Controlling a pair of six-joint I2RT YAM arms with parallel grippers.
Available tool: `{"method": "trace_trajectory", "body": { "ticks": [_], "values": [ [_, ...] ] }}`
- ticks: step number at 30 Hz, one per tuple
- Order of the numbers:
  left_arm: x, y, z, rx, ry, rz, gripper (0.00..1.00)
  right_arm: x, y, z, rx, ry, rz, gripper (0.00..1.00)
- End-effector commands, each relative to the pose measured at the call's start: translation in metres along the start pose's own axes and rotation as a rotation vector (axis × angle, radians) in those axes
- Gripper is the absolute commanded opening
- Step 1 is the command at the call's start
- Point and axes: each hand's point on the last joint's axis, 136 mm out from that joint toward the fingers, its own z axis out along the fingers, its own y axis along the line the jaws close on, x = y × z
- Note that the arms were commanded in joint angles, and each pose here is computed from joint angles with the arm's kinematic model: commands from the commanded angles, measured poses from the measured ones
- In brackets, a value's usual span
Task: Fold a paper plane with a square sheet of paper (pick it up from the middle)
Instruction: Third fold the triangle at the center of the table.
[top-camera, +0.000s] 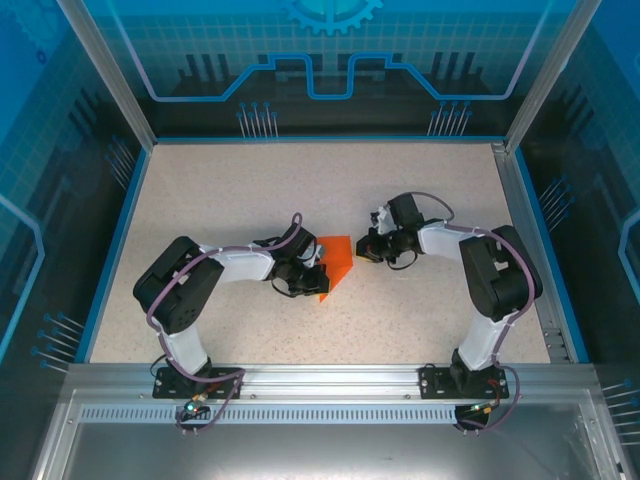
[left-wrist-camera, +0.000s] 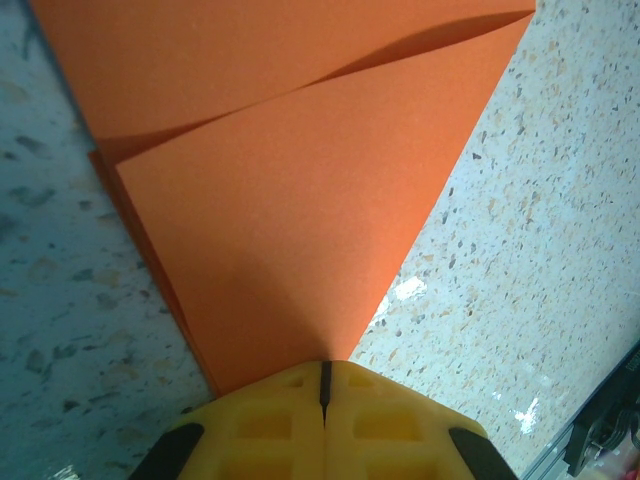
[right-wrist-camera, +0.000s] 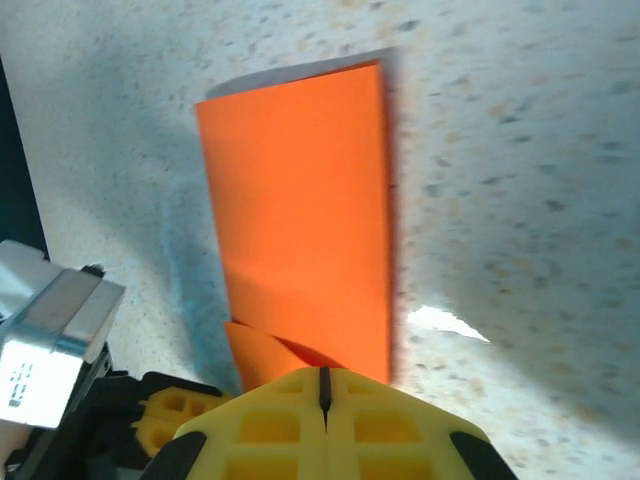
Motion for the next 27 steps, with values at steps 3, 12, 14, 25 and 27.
{"method": "trace_trajectory", "body": {
  "ticks": [3,12,14,25,27],
  "values": [
    [0.03,0.045,0.007,-0.162,0.089,-0.083,0.04,0.027,0.014,0.029,0.0,0.095,-0.045,0.02],
    [0.022,0.025,0.0,-0.101,0.064,-0.084,0.04,0.04,-0.017,0.054,0.069,0.136,0.001,0.0],
    [0.018,0.016,-0.006,-0.08,0.053,-0.077,0.05,0.043,-0.022,0.056,0.077,0.149,0.008,0.0],
    [-0.019,-0.052,-0.022,0.176,0.001,-0.06,0.08,0.051,-0.031,0.058,0.095,0.164,0.022,0.0],
    [-0.023,-0.048,-0.016,0.159,0.005,-0.069,0.08,0.051,-0.03,0.058,0.095,0.16,0.023,0.0]
  ]
}}
